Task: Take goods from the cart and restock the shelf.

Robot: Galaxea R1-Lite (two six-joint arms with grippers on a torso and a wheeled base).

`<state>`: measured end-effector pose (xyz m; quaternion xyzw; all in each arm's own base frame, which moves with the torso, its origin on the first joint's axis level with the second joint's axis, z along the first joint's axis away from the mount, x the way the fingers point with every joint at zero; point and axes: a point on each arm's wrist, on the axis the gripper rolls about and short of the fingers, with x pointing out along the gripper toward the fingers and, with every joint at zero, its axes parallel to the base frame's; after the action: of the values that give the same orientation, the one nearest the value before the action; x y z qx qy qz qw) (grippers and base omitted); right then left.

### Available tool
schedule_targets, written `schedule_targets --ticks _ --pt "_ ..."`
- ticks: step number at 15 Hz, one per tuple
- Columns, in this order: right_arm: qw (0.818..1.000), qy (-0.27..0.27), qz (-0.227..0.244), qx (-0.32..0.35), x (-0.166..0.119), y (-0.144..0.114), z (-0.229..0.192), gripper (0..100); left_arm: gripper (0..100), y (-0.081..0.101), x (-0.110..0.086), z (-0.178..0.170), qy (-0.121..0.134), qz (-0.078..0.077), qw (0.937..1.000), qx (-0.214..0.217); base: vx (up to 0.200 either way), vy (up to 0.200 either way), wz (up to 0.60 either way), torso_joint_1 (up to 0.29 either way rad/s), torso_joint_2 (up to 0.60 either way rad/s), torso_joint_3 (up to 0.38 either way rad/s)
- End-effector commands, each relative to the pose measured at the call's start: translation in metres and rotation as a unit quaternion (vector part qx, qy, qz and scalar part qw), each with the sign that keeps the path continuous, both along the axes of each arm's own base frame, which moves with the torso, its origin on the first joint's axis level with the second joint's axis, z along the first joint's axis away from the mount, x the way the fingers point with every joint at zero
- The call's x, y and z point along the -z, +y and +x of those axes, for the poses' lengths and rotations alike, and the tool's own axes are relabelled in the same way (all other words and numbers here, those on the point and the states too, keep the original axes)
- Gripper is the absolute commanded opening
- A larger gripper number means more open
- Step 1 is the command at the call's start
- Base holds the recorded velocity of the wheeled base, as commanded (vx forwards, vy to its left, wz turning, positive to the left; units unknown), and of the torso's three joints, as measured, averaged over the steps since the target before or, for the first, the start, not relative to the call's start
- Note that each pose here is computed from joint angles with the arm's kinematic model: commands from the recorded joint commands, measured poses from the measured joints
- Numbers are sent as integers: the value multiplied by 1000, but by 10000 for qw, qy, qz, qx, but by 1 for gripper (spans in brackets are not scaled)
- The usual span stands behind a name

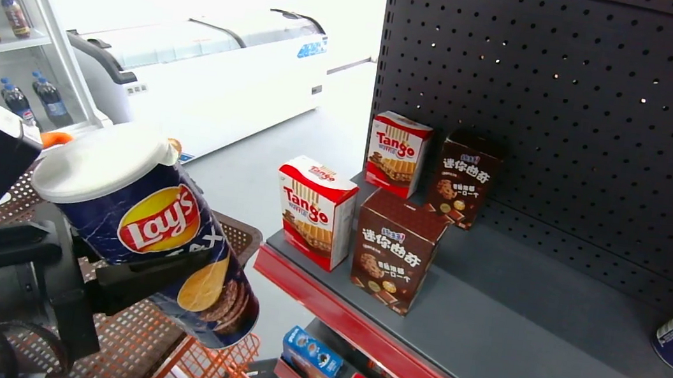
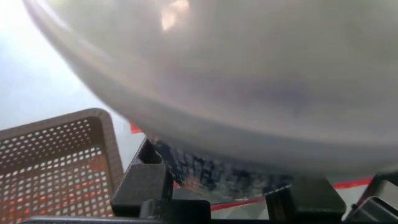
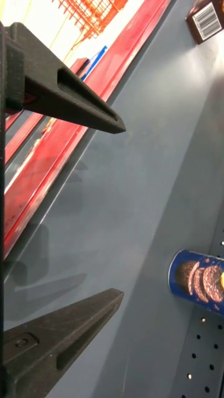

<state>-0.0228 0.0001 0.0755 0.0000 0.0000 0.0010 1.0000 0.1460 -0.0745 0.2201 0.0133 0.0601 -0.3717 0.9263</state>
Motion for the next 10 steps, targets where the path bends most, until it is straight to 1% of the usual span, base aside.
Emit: schedule_targets --ticks 1,2,3,5,7,8,10 --pt "10000 -8 -8 -29 0 0 0 100 0 -2 -2 3 -2 -14 9999 117 0 0 0 0 0 0" --pt "10000 0 -8 -36 0 0 0 100 0 -3 -2 4 -5 2 9997 227 0 0 0 0 0 0" --pt "10000 -8 -8 -36 0 0 0 100 0 -5 0 5 0 72 9994 336 0 0 0 0 0 0" --pt "10000 0 -8 -36 0 0 0 100 0 -11 7 14 31 297 9984 477 0 0 0 0 0 0" --pt "10000 0 -8 -36 0 0 0 100 0 -15 10 22 -39 488 9971 576 0 0 0 0 0 0" --pt "10000 0 -8 -36 0 0 0 100 0 -16 10 24 -70 523 9968 607 0 0 0 0 0 0" --pt "10000 0 -8 -36 0 0 0 100 0 -18 8 29 -82 519 9966 638 0 0 0 0 0 0"
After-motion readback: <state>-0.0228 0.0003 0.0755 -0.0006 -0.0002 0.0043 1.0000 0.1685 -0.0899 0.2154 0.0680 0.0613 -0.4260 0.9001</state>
